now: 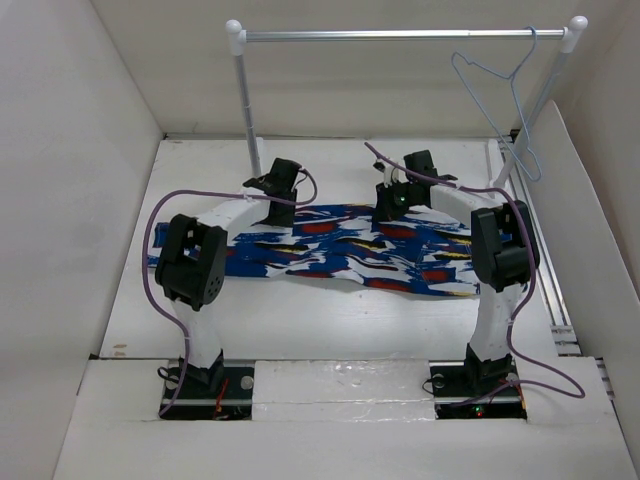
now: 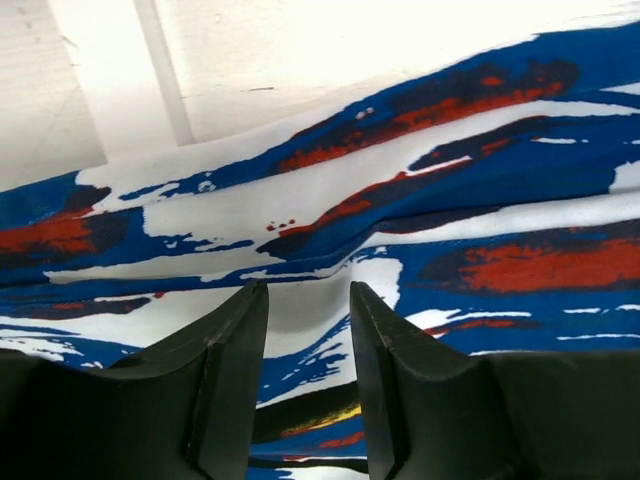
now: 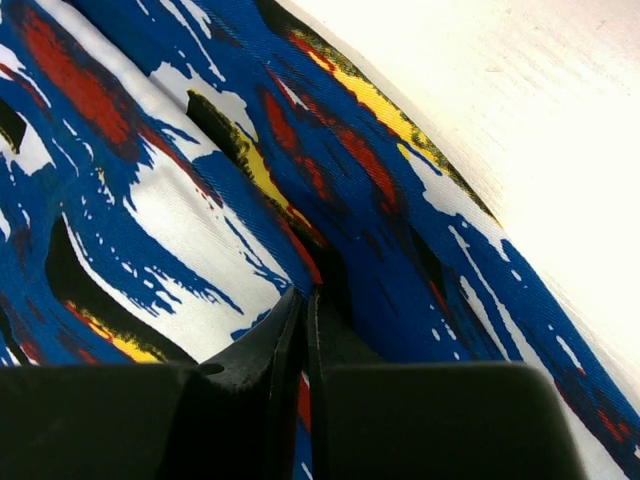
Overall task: Place the trousers on the hanger
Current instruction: Fold the trousers
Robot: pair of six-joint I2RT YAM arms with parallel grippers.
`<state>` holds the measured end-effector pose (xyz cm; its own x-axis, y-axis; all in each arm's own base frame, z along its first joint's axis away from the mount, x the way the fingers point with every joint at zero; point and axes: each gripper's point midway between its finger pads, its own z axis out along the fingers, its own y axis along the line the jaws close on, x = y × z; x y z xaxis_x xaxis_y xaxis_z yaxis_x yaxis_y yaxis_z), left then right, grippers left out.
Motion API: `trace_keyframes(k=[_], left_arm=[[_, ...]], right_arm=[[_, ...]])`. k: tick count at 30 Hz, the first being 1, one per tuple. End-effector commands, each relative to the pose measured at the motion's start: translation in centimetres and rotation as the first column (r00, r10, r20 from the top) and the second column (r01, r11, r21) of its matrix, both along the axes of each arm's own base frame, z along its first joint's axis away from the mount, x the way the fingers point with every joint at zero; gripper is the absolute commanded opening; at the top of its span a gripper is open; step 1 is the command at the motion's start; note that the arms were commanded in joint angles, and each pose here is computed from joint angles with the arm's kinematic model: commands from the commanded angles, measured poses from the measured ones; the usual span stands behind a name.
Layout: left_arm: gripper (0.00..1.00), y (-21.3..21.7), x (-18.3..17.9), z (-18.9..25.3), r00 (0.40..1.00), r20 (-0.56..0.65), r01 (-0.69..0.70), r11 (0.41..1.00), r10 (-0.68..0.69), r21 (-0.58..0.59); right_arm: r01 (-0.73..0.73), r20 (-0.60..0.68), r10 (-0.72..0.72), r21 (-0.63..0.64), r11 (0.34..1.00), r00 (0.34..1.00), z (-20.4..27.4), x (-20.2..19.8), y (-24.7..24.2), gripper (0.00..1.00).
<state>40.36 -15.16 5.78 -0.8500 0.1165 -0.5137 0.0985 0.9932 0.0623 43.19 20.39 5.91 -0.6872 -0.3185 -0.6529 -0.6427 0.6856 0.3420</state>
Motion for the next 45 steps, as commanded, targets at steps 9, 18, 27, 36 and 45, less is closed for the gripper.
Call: trace_keyframes(k=[9, 18, 27, 36, 45], left_arm=[[0.14, 0.6, -0.1, 1.6, 1.000, 0.017, -0.021, 1.000, 0.021, -0.002], [0.00, 0.4, 0.1, 2.1, 0.999, 0.028, -0.018, 1.000, 0.019, -0.013], [0.00, 0.8, -0.3, 5.4, 0.996, 0.072, -0.050, 0.998, 0.052, -0.032], [0.00, 2.2, 0.4, 7.8, 0.983, 0.128, -0.137, 0.991, 0.135, 0.006], [0.00, 3.7, 4.6, 3.8, 0.968, 0.134, -0.230, 0.960, 0.210, 0.161]], right_arm=[[-0.020, 0.088, 0.019, 0.009, 1.000, 0.996, 3.3, 0.6, -0.3, 0.16], [-0.024, 0.119, 0.022, 0.015, 1.000, 0.993, 5.0, 0.4, -0.4, 0.12], [-0.029, 0.118, 0.027, 0.010, 1.000, 0.993, 5.2, 0.0, -0.5, 0.12], [0.007, 0.157, -0.010, 0.016, 1.000, 0.988, 6.3, 1.1, -0.6, 0.02], [0.234, 0.196, -0.219, -0.059, 0.970, 0.956, 4.8, 6.0, -3.0, 0.00]])
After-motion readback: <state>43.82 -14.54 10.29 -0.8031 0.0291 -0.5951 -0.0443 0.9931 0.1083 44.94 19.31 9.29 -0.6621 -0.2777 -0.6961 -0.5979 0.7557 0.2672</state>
